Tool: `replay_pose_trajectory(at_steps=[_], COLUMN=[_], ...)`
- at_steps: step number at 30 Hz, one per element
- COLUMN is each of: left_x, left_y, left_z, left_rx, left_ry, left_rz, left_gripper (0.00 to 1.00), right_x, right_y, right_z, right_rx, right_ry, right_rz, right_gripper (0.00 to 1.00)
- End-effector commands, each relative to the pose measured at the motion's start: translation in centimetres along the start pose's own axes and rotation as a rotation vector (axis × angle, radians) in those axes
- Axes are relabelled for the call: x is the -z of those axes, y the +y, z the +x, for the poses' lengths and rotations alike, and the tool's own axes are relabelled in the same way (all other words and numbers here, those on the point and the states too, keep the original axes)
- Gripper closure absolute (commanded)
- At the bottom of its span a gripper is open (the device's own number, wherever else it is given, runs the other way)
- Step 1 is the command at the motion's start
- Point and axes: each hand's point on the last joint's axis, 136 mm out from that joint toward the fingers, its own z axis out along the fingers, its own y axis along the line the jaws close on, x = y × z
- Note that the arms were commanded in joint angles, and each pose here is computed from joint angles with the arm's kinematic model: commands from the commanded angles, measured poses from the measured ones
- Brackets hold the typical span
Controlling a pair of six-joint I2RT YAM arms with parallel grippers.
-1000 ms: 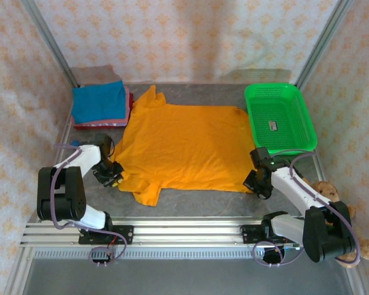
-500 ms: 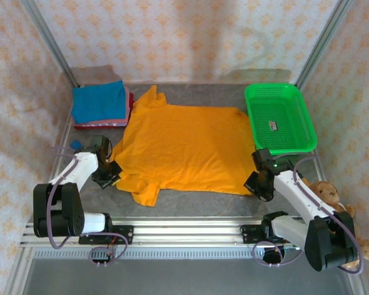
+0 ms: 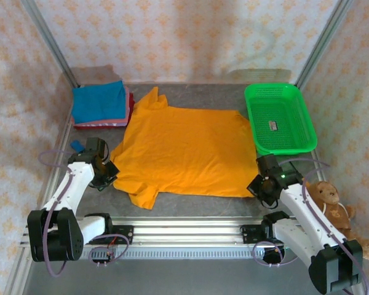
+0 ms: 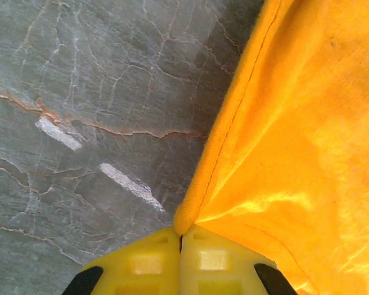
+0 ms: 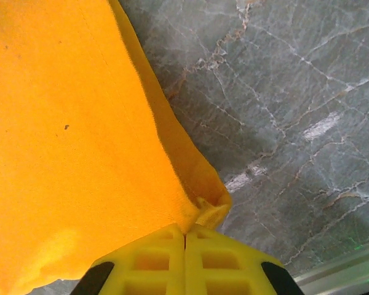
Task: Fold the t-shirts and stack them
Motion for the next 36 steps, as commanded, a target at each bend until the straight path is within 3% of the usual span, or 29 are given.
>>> replay_pose_trajectory(at_steps=[1, 5, 12, 22, 36], left_x=[0.8, 1.0, 1.0, 0.7, 0.4], left_y=[0.5, -0.8, -3.7, -6.4, -8.1], left_z=[-0.1, -0.9, -3.1, -6.5, -8.9], left_rx=[0.014, -0.019, -0.075, -0.139, -0.190], left_ry=[-0.001, 0.032, 0.100, 0.120, 0.160], left_rz=[-0.025, -0.018, -0.017, -0.040, -0.085], left_gripper=[1.00, 1.00, 1.00, 1.00, 1.00], right_x=[1.1, 2.0, 1.6, 2.0, 0.5], right_y=[-0.2, 1.7, 3.8, 5.3, 6.6], right_z=[-0.4, -1.7, -3.2, -6.2, -9.6], right_rx=[-0.007, 0.022, 0.086, 0.110, 0.216], right_ry=[-0.023, -0.055, -0.018, -0.085, -0.106], right_rz=[0.024, -0.016, 0.032, 0.082, 0.214], right_gripper=[1.00, 1.00, 1.00, 1.00, 1.00])
